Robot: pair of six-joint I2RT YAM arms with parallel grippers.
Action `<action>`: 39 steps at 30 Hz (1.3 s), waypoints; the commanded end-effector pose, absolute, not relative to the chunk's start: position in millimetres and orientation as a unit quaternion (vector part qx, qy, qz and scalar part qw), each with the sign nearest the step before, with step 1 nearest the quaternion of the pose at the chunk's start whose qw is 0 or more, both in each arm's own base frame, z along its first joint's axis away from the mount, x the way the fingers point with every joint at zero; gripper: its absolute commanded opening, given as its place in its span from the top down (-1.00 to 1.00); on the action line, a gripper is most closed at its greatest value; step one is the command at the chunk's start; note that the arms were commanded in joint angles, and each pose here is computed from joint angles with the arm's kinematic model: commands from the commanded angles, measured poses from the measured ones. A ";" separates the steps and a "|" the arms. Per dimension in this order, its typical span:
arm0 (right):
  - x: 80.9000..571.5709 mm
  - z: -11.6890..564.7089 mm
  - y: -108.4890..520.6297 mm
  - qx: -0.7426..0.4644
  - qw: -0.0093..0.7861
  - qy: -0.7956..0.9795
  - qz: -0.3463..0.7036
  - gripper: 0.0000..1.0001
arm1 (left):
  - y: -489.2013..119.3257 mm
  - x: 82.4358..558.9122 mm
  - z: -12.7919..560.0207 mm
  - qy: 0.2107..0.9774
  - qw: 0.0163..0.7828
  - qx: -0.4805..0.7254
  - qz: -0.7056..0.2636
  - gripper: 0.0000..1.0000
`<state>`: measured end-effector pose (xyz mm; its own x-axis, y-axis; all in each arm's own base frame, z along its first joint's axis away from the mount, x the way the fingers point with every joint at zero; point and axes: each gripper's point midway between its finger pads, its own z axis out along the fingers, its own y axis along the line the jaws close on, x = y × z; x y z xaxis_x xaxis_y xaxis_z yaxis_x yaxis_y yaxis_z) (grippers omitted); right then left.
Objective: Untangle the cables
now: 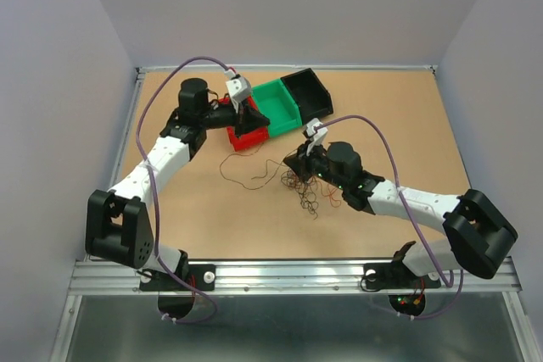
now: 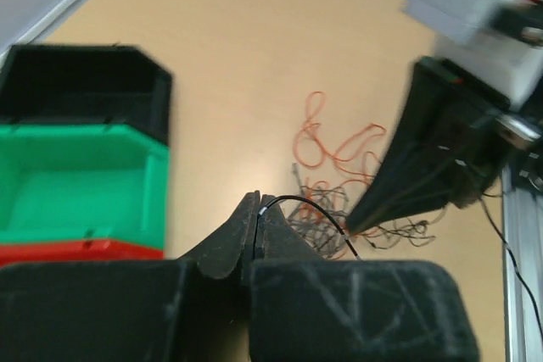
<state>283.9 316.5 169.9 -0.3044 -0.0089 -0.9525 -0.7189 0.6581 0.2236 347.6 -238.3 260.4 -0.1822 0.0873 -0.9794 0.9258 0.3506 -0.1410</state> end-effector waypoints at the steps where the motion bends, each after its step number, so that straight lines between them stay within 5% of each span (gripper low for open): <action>1: 296.2 185.4 314.3 -0.211 0.564 0.728 0.328 0.99 | -274.5 296.0 259.6 0.563 0.493 0.510 -0.423 0.87; 8: 311.8 182.1 311.8 -0.178 0.566 0.746 0.304 0.99 | -302.8 267.8 232.1 0.547 0.466 0.569 -0.400 0.69; 18: 323.8 177.4 303.7 -0.152 0.575 0.755 0.276 0.99 | -303.6 255.5 220.5 0.534 0.433 0.593 -0.419 -0.18; 39: 332.1 173.1 296.9 -0.146 0.584 0.759 0.246 0.99 | -302.1 247.6 221.8 0.521 0.376 0.600 -0.476 -0.29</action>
<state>315.8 291.3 142.1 -0.3447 0.0202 -0.9385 -0.5250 0.8247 0.2106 250.5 -304.8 200.0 -0.0073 0.3202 -0.9473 0.9903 -0.1291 -0.0513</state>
